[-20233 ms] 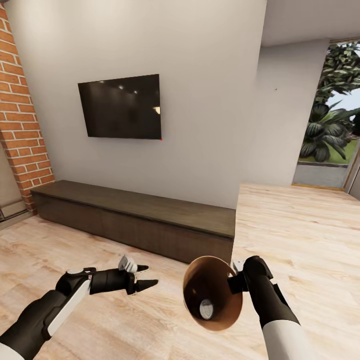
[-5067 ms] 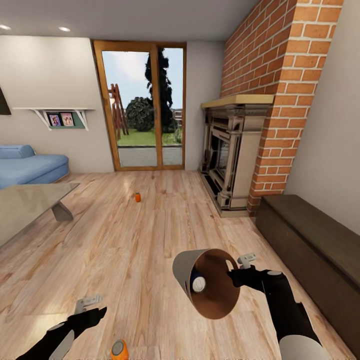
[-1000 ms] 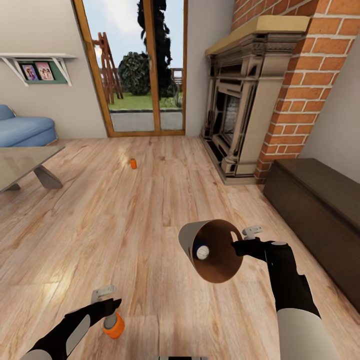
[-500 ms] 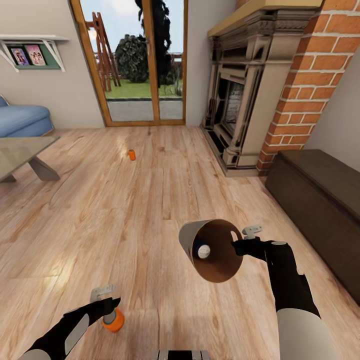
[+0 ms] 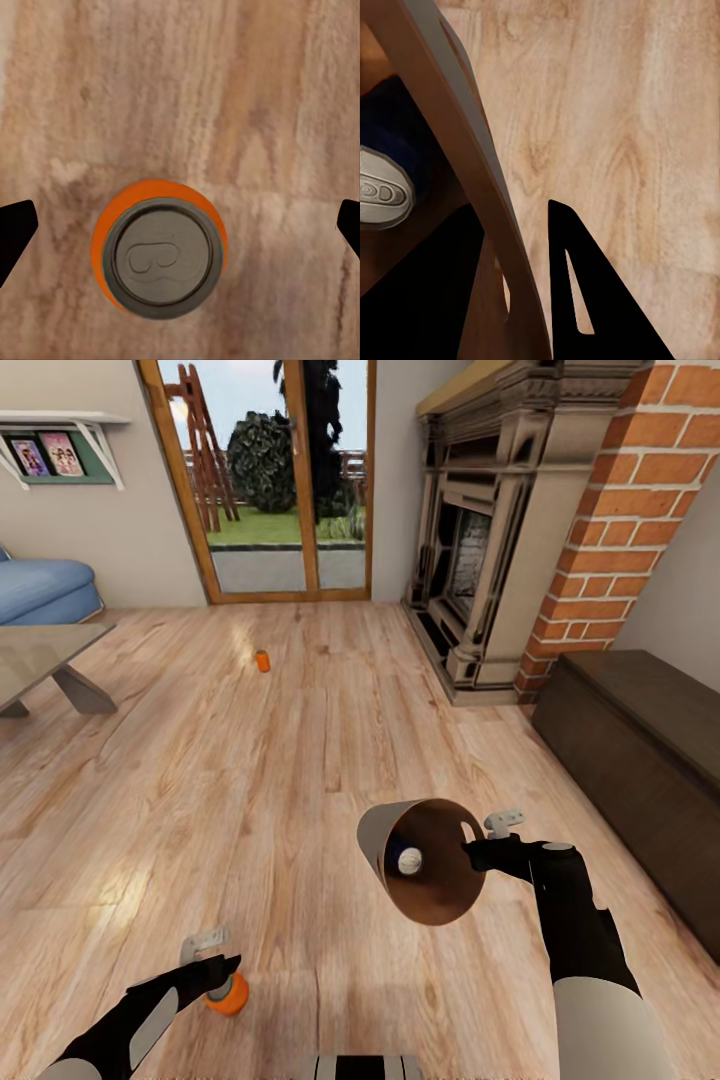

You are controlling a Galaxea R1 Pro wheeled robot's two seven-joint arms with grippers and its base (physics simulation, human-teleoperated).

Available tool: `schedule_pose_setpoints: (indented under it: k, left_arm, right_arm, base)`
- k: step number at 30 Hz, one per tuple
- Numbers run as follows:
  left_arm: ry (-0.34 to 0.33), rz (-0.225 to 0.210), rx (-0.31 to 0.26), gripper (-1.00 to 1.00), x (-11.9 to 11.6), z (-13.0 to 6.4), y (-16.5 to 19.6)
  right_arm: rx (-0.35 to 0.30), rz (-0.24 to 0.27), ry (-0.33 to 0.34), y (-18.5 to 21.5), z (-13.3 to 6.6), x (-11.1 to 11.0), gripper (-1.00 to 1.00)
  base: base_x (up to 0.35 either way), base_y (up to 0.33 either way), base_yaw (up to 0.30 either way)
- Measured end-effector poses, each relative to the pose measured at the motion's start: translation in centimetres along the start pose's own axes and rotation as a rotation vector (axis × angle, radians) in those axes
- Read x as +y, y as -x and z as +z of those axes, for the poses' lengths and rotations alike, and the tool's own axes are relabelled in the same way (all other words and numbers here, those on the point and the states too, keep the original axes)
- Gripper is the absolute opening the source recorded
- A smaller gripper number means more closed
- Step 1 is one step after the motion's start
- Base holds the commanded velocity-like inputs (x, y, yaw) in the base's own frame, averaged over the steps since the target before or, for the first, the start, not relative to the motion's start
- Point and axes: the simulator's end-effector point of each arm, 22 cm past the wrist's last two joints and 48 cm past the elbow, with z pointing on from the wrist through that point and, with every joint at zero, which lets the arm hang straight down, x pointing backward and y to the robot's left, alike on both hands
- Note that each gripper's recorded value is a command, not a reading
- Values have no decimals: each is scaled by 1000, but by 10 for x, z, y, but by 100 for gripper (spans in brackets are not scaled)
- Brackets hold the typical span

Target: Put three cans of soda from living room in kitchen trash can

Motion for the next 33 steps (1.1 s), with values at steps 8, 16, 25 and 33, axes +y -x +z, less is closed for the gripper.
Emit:
schedule_pose_setpoints:
  k: [8,16,25,33]
  left_arm:
    - [9,-2,41,100,5,11,-20]
    - [11,-3,52,100,7,13,-25]
    - [15,-3,66,100,9,17,-32]
    - [17,-4,76,100,10,19,-38]
  right_arm:
    - [39,9,8,-20,17,0,-100]
    - [54,-19,20,-23,23,9,-100]
    - [68,-22,26,-30,29,11,-100]
    - [78,-21,28,-35,33,11,-100]
  base:
    - [0,0,0]
    - [0,0,0]
    - [79,-1,0]
    - [83,-5,0]
